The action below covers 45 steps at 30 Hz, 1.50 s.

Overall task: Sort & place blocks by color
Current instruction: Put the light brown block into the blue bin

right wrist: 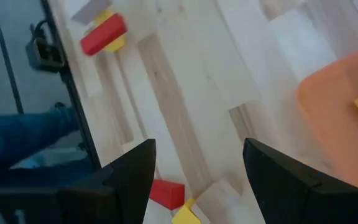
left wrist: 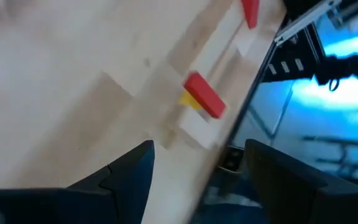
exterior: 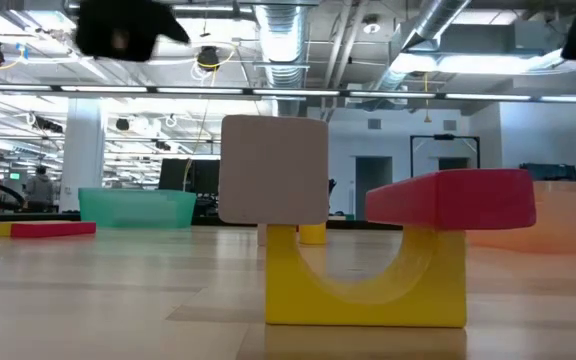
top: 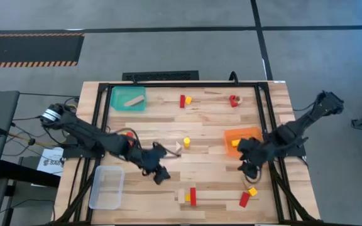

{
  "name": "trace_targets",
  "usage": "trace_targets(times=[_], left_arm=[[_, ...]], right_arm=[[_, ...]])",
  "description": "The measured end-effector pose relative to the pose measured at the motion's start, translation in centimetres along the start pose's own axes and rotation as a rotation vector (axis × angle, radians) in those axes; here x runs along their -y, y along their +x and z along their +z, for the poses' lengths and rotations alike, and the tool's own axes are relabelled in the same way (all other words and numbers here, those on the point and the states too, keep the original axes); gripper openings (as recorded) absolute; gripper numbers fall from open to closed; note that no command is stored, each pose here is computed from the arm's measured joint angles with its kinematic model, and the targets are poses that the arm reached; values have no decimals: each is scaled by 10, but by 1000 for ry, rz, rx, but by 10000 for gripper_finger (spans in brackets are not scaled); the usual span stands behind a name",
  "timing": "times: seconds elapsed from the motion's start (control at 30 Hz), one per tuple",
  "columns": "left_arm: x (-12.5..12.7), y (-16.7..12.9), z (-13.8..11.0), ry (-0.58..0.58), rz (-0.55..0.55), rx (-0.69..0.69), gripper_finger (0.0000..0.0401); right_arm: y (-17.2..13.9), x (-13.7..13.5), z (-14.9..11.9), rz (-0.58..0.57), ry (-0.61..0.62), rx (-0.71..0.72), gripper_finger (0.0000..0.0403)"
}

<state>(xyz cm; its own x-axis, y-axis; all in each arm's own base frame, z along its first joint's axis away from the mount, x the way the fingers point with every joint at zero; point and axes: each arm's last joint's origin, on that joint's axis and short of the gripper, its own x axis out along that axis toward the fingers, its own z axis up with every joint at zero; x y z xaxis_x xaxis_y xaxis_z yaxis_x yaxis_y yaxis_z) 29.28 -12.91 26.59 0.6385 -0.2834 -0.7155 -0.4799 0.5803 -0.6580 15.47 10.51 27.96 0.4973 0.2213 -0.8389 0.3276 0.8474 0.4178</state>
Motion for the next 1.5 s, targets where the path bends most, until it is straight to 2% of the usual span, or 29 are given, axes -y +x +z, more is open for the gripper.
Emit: trace_targets(times=[0.1,0.2,0.4,0.63,0.8,1.0,1.33,1.5], left_arm=[[22,15,-11,-143,38,-6,238],[43,29,-16,-221,60,-3,238],[59,64,-21,-358,218,44,238],[67,108,-23,-353,293,47,238],[64,121,-25,-377,339,49,238],[57,118,-26,-409,427,59,238],[59,134,-27,-411,355,70,238],[54,140,-29,-413,388,65,238]], right_arm=[[-1,-6,-10,-2,-58,17,264],[-2,-8,-15,0,-86,19,264],[-3,-9,-17,1,-109,20,264],[-3,-9,-18,1,-140,14,264],[-3,-9,-18,4,-146,15,264],[-3,-10,-18,14,-154,-4,264],[-3,-10,-18,14,-156,-4,264],[-3,-10,-18,14,-156,-4,264]])
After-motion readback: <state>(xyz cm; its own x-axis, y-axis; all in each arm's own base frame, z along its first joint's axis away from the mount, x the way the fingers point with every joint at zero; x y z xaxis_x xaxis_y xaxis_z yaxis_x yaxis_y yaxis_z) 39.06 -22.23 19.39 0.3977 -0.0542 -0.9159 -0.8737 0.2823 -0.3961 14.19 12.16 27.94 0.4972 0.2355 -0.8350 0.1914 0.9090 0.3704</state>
